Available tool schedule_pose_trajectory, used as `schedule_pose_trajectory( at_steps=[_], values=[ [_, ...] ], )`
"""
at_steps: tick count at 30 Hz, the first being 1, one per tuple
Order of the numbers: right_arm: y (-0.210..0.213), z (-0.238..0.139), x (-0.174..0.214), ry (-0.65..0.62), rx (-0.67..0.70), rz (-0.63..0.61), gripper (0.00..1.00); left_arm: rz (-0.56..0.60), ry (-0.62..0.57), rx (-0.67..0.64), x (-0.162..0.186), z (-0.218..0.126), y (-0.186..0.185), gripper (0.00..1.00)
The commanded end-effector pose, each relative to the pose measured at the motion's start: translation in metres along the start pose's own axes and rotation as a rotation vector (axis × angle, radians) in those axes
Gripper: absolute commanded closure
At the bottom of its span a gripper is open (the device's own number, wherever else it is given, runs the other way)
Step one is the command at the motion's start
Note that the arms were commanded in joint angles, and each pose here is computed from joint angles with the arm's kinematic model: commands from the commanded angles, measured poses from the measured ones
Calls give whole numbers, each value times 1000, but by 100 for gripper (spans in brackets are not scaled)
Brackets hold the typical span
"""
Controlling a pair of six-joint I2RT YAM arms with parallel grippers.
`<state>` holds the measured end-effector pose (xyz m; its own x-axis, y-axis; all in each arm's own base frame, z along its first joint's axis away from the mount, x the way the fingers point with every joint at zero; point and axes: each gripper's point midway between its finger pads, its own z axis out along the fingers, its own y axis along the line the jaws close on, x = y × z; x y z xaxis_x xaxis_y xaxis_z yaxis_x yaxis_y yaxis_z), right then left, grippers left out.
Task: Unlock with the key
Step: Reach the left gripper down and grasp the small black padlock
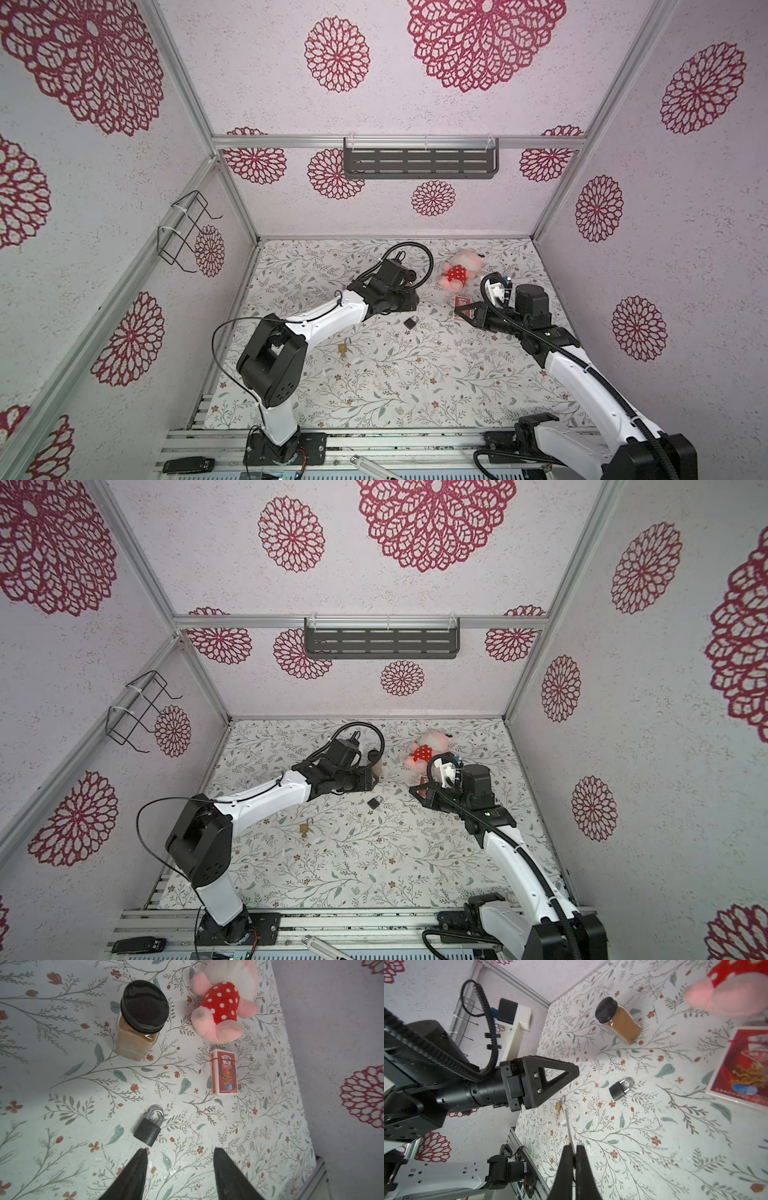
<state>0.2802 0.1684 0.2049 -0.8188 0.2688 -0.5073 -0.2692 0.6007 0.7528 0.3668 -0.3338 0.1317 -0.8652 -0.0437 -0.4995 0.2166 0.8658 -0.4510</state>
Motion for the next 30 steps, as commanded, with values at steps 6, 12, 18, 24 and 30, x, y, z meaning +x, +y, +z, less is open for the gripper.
schedule_pose_trajectory(
  at_steps=[6,12,18,24,30],
  values=[
    [-18,-15,-14,-92,97,34,100,68,68,-186,25,43,16,44],
    [-19,-18,-20,-112,91,53,100,131,102,-244,36,67,18,41],
    [-18,-24,-24,-127,92,52,100,85,131,-270,48,84,22,37],
    [-21,-27,-25,-132,93,62,100,51,154,-296,59,90,28,36],
    [-22,-27,-27,-136,84,66,100,45,174,-337,69,90,23,35]
  ],
)
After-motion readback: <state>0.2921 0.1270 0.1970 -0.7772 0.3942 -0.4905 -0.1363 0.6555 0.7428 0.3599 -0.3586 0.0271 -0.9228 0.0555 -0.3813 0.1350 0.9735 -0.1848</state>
